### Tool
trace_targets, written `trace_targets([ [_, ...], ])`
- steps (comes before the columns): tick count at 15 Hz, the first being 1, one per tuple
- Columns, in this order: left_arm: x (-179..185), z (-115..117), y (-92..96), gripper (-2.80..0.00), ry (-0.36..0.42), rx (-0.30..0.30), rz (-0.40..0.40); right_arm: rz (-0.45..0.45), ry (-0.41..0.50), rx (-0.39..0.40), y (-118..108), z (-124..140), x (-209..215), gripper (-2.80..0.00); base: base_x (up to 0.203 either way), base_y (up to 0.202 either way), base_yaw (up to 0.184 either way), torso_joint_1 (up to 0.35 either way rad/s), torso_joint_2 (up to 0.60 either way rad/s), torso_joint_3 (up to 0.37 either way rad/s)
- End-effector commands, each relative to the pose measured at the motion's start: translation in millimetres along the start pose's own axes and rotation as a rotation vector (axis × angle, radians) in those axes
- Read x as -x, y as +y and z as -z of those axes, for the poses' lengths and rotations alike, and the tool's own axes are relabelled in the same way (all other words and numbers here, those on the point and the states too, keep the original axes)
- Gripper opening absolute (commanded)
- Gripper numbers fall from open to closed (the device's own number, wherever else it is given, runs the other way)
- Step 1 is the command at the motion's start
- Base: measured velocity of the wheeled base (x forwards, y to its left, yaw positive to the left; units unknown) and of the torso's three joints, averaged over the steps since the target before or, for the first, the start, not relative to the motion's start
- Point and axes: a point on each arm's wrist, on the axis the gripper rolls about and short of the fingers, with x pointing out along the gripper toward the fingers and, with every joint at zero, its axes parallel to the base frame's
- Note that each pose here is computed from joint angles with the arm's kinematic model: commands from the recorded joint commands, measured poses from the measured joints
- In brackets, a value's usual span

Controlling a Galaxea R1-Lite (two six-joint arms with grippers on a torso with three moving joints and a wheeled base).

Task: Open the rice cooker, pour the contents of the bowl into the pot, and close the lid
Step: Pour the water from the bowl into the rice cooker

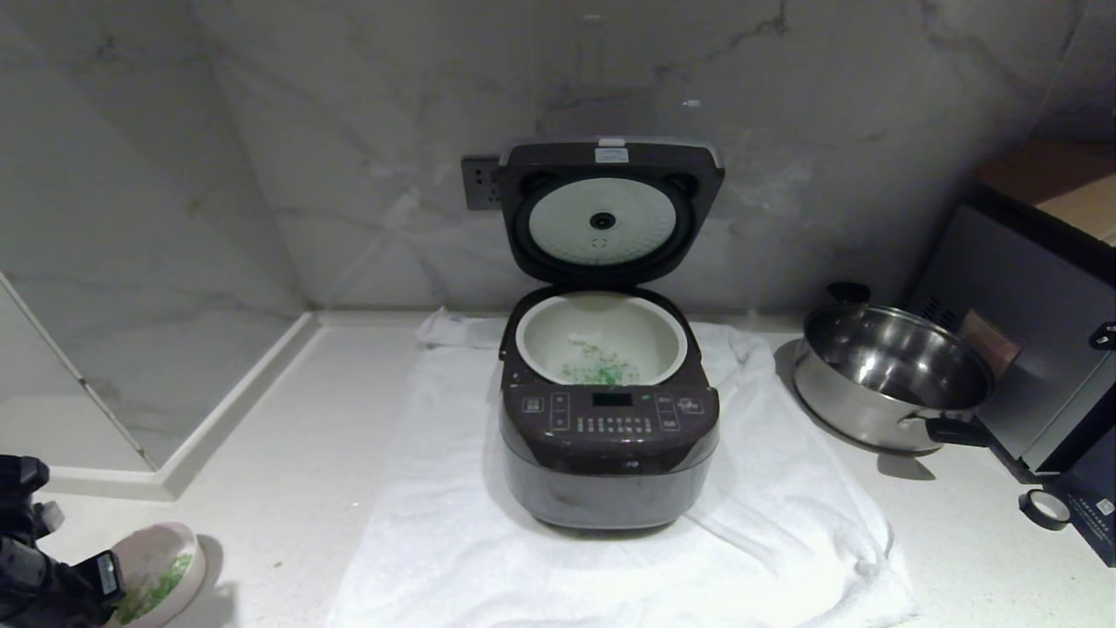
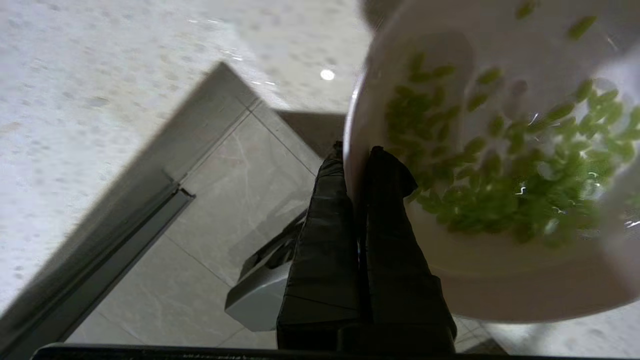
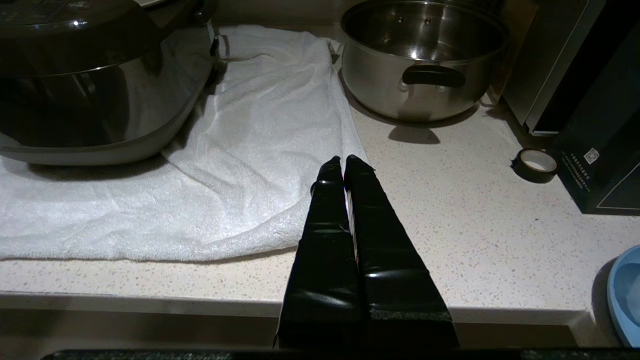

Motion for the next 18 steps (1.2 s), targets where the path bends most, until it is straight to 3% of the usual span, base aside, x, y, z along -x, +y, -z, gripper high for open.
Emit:
trace_targets([
  [1,3,6,-24.1,-2.80,0.003,-0.049,0.027,-0.001,0.000,0.000,0,0,0,-2.80,0.000,0.000,0.000,0.000,0.00,0.000],
  [7,10,23,-88.7,-2.80,0.010,-0.099,0.097,-0.001,0.001,0.000,0,0,0,-2.80,0.000,0.000,0.000,0.000,0.00,0.000],
  [13,43,12,-126.0,-2.80,0.033,-0.148,0.129,0.000,0.002,0.000,0,0,0,-2.80,0.000,0.000,0.000,0.000,0.00,0.000],
  [18,73,1,-145.0,-2.80,0.048,-0.171,0.180,0.000,0.000,0.000,0,0,0,-2.80,0.000,0.000,0.000,0.000,0.00,0.000],
])
